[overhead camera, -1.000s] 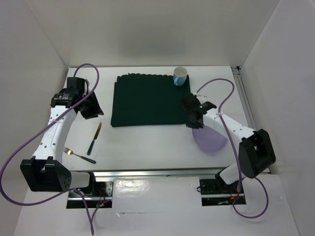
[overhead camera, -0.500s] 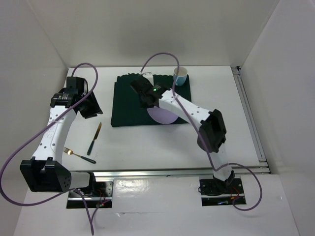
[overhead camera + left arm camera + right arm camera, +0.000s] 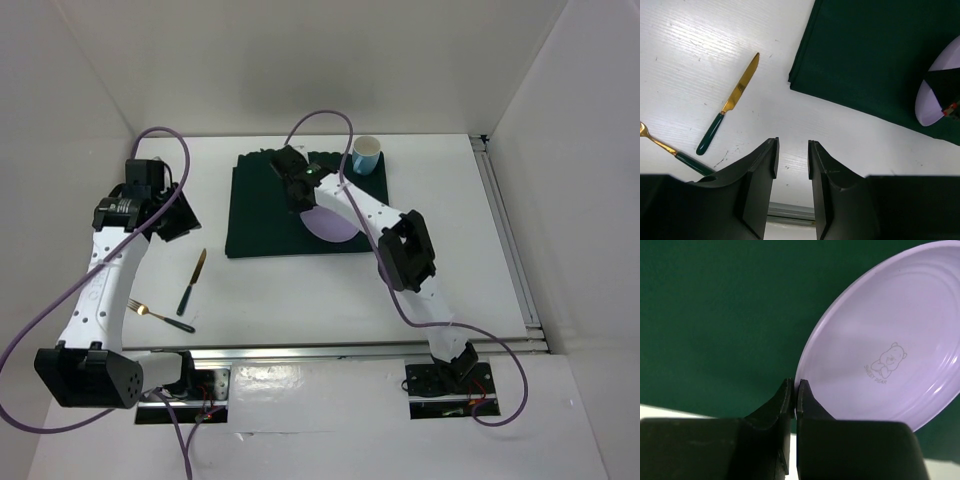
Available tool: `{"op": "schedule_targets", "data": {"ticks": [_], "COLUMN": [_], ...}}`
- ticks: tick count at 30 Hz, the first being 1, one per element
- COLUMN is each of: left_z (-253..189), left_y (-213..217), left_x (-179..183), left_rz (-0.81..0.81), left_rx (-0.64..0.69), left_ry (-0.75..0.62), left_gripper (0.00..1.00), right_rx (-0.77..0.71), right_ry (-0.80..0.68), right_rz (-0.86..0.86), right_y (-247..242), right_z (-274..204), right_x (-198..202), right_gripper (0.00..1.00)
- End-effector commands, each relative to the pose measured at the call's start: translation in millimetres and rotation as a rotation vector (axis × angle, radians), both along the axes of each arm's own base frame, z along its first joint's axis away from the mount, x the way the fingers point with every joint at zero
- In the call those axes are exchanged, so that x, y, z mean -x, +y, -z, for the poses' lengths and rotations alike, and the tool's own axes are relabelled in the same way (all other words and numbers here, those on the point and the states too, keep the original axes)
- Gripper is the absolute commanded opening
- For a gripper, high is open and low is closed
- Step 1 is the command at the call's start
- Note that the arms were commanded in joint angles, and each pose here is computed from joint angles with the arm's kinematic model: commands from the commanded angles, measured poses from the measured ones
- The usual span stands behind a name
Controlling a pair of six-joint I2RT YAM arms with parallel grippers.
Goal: Set the dinner table for one person
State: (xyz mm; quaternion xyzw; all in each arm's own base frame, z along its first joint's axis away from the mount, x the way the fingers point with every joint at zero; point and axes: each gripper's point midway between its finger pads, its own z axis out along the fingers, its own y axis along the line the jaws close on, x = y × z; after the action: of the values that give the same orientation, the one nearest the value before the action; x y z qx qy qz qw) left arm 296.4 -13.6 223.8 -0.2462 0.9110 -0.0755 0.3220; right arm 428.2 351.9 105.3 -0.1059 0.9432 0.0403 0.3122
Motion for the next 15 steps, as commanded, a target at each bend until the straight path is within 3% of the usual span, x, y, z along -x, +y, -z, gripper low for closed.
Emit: {"op": "schedule_targets", "data": {"ticks": [1, 15], "left_z": [-5, 22], "left_y": [2, 7], "left_x": [-1, 0], "left_rz": [-0.019, -0.018], "left_rx": [-0.005, -0.036], "left_ry": [-0.031, 0.075], "left_gripper": [0.46, 0.46], "right_rx": [-0.087, -0.168], "right_ry": [-0.083, -0.177], "right_rz": [-0.060, -0.116], "right_y": [24, 63], "right_z": [-31, 3], "right_x": [-25, -69], "right_gripper": [0.00, 0.00]}}
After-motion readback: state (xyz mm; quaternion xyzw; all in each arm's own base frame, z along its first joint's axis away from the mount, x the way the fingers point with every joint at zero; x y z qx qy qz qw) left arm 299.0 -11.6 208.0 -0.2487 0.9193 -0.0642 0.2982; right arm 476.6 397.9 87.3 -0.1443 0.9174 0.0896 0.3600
